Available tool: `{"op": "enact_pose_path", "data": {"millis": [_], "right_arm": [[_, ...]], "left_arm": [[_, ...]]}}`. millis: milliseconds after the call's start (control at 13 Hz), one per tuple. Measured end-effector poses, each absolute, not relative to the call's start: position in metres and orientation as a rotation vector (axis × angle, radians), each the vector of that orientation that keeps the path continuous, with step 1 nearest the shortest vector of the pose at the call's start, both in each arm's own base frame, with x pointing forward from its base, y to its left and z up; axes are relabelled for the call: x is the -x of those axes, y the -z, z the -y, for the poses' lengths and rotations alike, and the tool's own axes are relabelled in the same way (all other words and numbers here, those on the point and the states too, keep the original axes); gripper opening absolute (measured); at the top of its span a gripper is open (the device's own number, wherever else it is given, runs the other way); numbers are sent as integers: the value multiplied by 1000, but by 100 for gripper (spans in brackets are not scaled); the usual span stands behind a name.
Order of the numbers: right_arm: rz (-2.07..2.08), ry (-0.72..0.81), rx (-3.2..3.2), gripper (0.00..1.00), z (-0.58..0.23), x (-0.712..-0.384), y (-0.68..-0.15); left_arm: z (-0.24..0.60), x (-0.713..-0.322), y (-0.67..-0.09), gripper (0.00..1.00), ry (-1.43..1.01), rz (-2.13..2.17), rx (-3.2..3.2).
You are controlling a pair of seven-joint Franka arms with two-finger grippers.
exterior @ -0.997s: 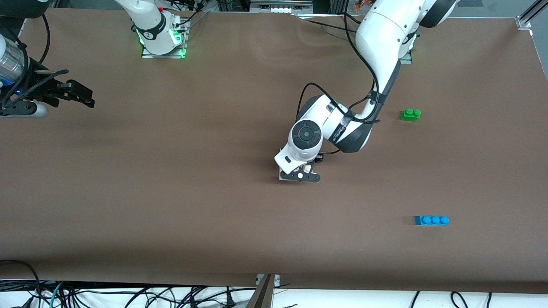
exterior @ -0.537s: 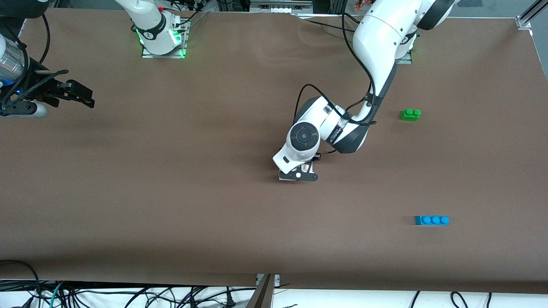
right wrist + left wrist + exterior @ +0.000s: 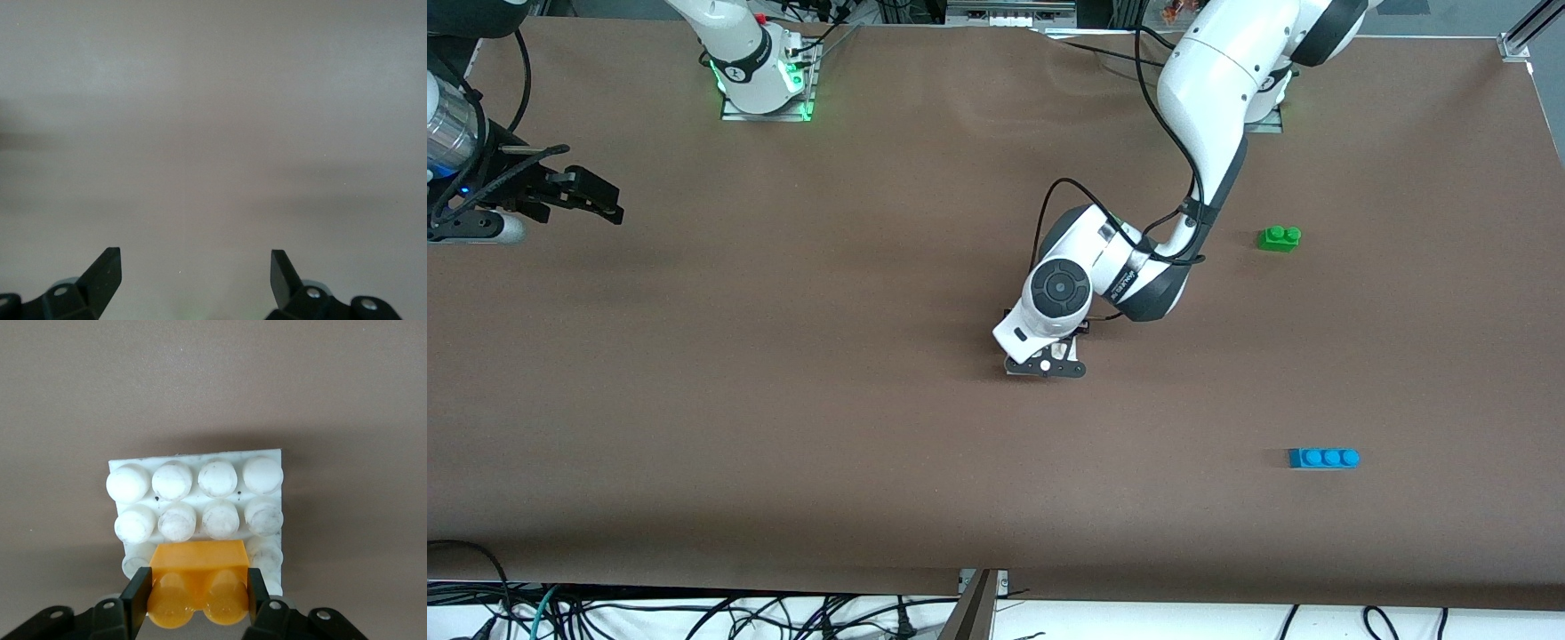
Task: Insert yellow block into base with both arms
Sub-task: 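Press the yellow block onto the plate studs and open the left gripper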
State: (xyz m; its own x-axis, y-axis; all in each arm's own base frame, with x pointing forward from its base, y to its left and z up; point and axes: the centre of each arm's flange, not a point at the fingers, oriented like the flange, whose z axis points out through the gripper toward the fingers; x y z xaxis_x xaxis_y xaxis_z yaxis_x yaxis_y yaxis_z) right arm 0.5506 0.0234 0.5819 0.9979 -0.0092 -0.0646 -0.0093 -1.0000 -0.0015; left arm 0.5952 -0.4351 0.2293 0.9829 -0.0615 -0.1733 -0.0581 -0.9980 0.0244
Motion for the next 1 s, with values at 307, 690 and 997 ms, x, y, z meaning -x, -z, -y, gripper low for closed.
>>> {"op": "enact_pose_path", "data": {"millis": [307, 690, 997], "right_arm": [[-14, -101, 3138, 99, -23, -551, -582], [-14, -102, 3138, 99, -23, -551, -582], [-15, -102, 3138, 99, -23, -551, -582]], "left_arm": [[436, -594, -223, 62, 281, 95, -3111], [436, -594, -220, 63, 282, 95, -3111], [431, -598, -220, 98, 275, 83, -3117]]}}
